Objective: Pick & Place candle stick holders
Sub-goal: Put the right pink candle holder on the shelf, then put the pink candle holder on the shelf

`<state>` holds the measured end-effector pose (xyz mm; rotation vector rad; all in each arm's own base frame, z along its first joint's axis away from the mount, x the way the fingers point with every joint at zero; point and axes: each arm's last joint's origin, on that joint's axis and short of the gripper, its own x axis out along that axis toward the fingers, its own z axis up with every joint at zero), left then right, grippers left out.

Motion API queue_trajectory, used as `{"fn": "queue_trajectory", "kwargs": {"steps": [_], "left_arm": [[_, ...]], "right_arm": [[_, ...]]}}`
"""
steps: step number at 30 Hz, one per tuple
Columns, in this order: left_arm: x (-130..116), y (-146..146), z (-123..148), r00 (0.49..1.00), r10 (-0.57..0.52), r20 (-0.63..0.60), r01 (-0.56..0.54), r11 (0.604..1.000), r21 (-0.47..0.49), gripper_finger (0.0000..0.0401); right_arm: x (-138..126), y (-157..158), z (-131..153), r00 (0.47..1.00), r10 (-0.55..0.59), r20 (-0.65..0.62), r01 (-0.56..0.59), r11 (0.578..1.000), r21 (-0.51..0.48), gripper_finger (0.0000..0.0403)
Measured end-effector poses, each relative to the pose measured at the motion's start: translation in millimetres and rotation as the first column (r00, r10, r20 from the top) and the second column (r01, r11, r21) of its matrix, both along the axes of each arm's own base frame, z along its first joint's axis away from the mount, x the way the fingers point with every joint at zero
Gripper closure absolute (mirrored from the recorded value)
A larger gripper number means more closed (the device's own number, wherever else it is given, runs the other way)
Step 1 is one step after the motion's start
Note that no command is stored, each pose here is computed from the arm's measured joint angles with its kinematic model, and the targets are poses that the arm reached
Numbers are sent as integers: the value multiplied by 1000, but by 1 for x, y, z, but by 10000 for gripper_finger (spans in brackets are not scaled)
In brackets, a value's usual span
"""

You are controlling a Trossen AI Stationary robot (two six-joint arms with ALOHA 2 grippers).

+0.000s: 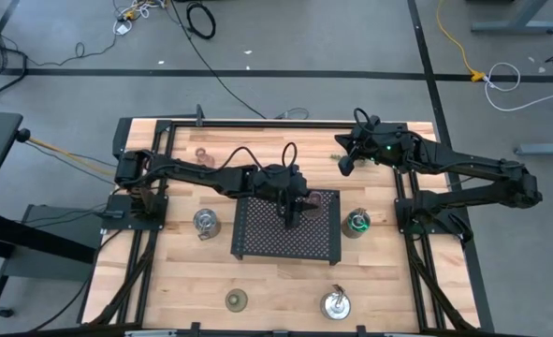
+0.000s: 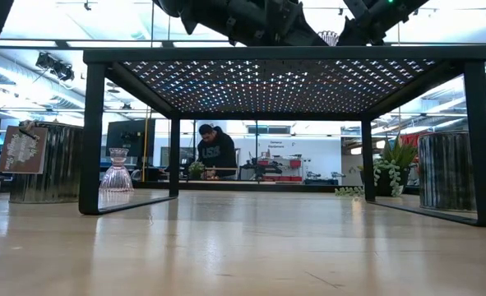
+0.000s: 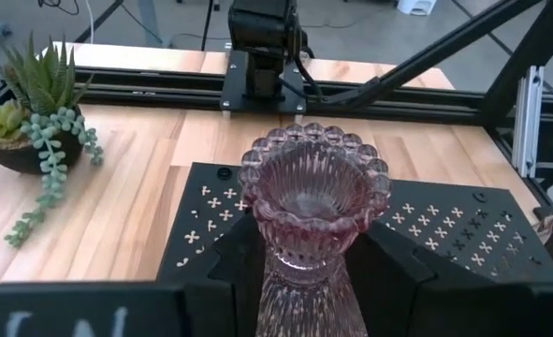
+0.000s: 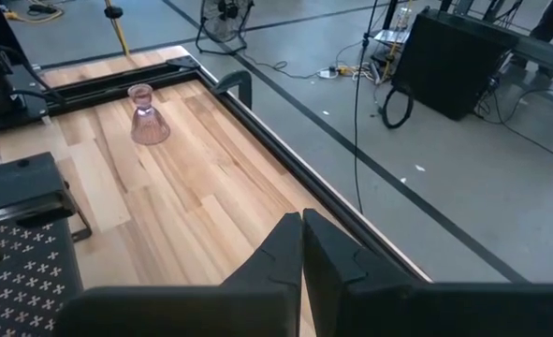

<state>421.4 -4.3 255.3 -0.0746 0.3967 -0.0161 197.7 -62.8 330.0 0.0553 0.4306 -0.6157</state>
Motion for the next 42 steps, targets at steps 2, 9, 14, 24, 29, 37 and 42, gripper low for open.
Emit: {"fn": "queue_trajectory", "kwargs": {"steps": [2,9,14,24,29,37,42], "left_arm": [[0,0,0,1000,-2,-1,2,1000,4,251],[0,0,1,1000,14,11,-14,1000,14,208],[0,-1,1,1000,2,9,-2,1000,12,180],[-14,-2,25,999,-36,24,34,997,70,168],[-41,2,43,995,60,-86,-48,990,136,168],[-106,10,85,944,260,-204,-203,944,261,168],[-159,17,83,831,451,-327,-357,882,309,168]], "right_arm": [[0,0,0,1000,-1,-1,1,1000,2,389],[0,0,0,1000,-1,-3,1,1000,2,389],[0,0,-1,1000,-1,-7,1,1000,3,389],[-1,0,-1,1000,-5,-11,5,1000,11,389],[-1,0,-2,1000,-4,-16,5,1000,12,389],[-1,0,-2,1000,-4,-21,4,1000,14,389],[-2,0,-3,999,-5,-33,5,1000,16,389]]}}
